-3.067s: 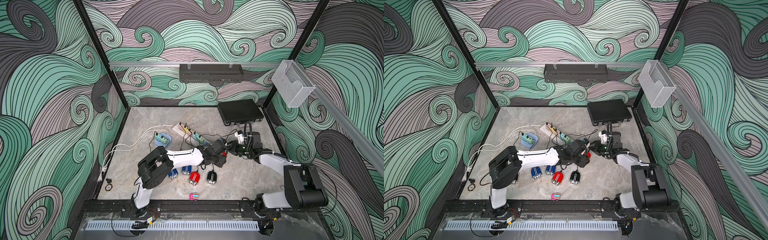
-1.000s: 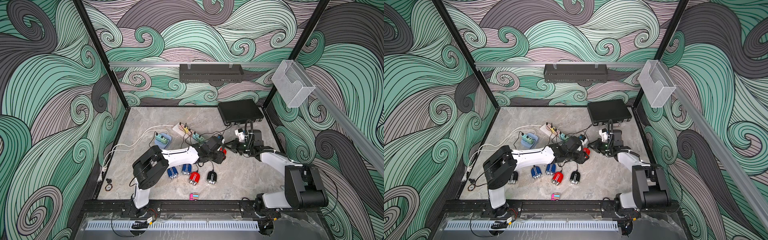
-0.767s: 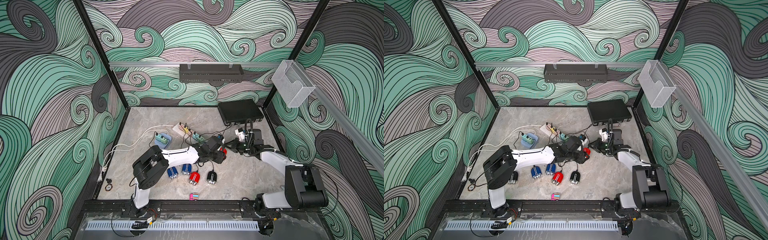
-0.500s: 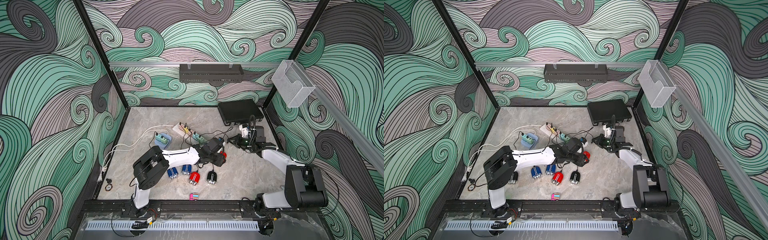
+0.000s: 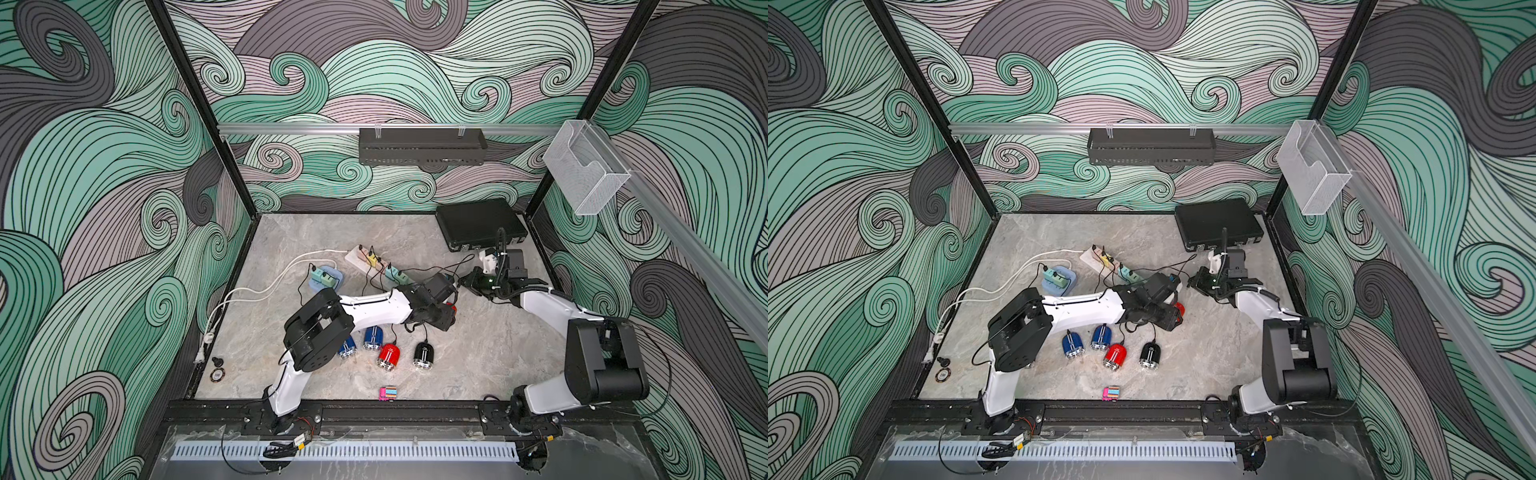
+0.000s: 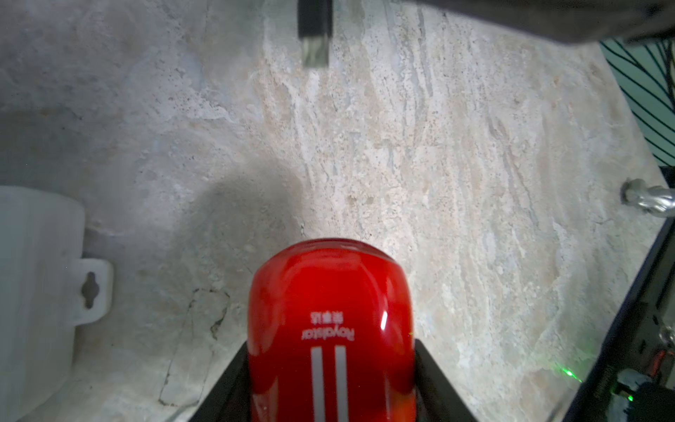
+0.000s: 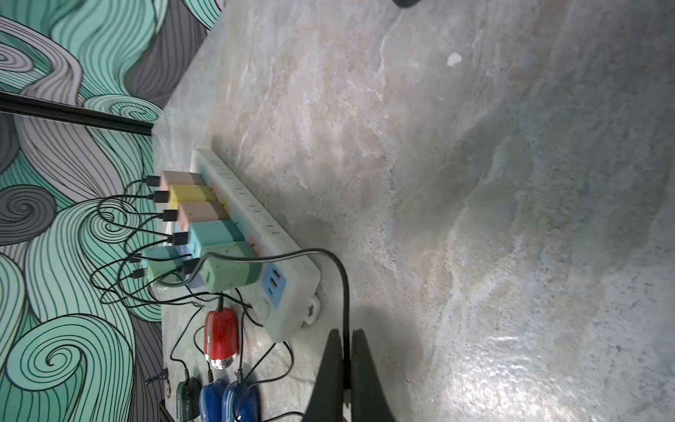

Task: Unplug the electric shaver
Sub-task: Place the electric shaver at the center of the board, then place the charging cable at the center of the board.

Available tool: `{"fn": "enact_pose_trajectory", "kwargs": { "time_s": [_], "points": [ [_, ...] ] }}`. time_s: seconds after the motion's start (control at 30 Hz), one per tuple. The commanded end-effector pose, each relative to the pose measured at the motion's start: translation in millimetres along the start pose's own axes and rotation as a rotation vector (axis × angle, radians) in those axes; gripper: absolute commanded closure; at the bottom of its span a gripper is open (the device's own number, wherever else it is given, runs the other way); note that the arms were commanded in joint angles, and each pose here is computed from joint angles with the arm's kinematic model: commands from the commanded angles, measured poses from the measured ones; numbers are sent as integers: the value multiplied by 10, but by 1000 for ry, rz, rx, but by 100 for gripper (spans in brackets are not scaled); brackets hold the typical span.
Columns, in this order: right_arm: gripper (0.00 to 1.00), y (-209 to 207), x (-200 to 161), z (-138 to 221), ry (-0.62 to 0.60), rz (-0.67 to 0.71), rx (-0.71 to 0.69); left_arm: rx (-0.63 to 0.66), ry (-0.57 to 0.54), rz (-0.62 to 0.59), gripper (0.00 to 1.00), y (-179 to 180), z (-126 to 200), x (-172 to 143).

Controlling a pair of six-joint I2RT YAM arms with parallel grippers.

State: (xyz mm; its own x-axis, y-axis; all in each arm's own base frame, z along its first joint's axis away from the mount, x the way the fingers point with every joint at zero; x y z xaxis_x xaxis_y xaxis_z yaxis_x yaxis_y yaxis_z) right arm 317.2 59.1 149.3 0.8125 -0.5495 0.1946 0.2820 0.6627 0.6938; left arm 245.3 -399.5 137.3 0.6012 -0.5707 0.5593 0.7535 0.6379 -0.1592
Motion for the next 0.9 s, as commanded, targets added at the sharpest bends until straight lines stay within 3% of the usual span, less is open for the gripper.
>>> {"fn": "enact_pose_trajectory", "kwargs": {
  "time_s": [0.0,0.3,0.87],
  "points": [
    [96,-36,39,-26,-14,-9,-46,78,52,-6,66,-12,-27,-3],
    [96,-80,72,-88,-19,-30,-72,169,155,23,66,19,-179,-86],
    [96,-146,66,-175,-4,-54,-82,226,205,32,62,8,-318,-92]
  ]
}}
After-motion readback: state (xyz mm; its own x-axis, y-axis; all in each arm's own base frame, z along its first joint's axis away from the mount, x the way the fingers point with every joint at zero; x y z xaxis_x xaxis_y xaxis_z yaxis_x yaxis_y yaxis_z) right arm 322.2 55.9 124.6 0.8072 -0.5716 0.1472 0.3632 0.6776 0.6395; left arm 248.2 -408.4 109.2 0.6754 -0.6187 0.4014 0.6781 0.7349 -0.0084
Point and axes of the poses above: each gripper's point midway between its finger pads, its own z axis back along the fingers, its own y axis along the line the jaws close on, x = y × z, the point moved 9 cm from there along z, back along the fingers, and after that the axes turned 13 degrees about -z, right-handed, at the moved point
